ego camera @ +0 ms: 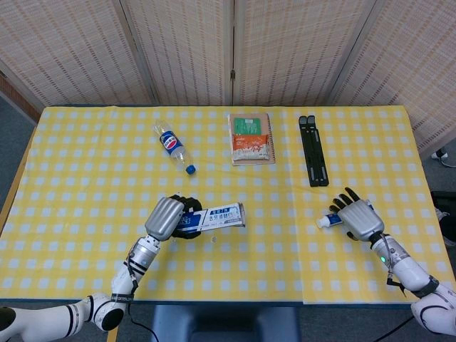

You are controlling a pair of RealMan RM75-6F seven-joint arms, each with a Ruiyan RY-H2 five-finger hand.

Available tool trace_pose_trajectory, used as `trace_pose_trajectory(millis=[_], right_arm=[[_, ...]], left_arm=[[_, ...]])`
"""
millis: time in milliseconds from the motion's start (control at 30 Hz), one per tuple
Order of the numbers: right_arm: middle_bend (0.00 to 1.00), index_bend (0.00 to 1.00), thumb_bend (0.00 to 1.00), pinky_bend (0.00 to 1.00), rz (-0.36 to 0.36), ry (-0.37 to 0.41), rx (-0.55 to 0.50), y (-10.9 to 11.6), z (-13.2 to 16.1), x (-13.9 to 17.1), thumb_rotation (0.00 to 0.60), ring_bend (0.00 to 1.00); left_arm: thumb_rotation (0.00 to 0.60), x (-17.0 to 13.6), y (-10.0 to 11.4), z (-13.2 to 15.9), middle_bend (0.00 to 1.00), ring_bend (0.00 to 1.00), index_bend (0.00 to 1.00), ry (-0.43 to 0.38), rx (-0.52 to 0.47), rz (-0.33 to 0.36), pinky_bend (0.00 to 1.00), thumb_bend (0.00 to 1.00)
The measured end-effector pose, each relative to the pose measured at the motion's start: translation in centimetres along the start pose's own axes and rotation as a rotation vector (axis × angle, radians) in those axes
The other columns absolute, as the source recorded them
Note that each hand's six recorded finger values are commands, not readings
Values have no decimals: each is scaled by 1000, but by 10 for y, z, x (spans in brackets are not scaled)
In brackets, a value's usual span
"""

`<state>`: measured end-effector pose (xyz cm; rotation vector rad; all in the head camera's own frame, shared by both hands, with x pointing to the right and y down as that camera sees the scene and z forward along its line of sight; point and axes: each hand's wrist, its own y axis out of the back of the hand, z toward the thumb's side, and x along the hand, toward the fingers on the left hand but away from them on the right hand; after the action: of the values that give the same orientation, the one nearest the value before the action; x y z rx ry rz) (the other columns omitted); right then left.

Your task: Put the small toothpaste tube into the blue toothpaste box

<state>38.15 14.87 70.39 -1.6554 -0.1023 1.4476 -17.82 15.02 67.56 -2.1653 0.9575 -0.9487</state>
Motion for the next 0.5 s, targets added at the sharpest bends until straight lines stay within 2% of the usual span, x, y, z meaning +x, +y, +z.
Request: trace_pose_trajectory(millis=[333, 500], right_arm=[[265, 358, 261, 3, -8, 0, 12, -2, 9, -18, 600, 180], [318, 435, 261, 68, -25, -2, 15, -1, 14, -27, 600, 223]], left_arm=[[600, -1, 7, -9, 701, 542, 507, 8, 5, 10, 487, 192], [600, 0, 9, -14, 701, 541, 507, 14, 5, 13, 487, 192]])
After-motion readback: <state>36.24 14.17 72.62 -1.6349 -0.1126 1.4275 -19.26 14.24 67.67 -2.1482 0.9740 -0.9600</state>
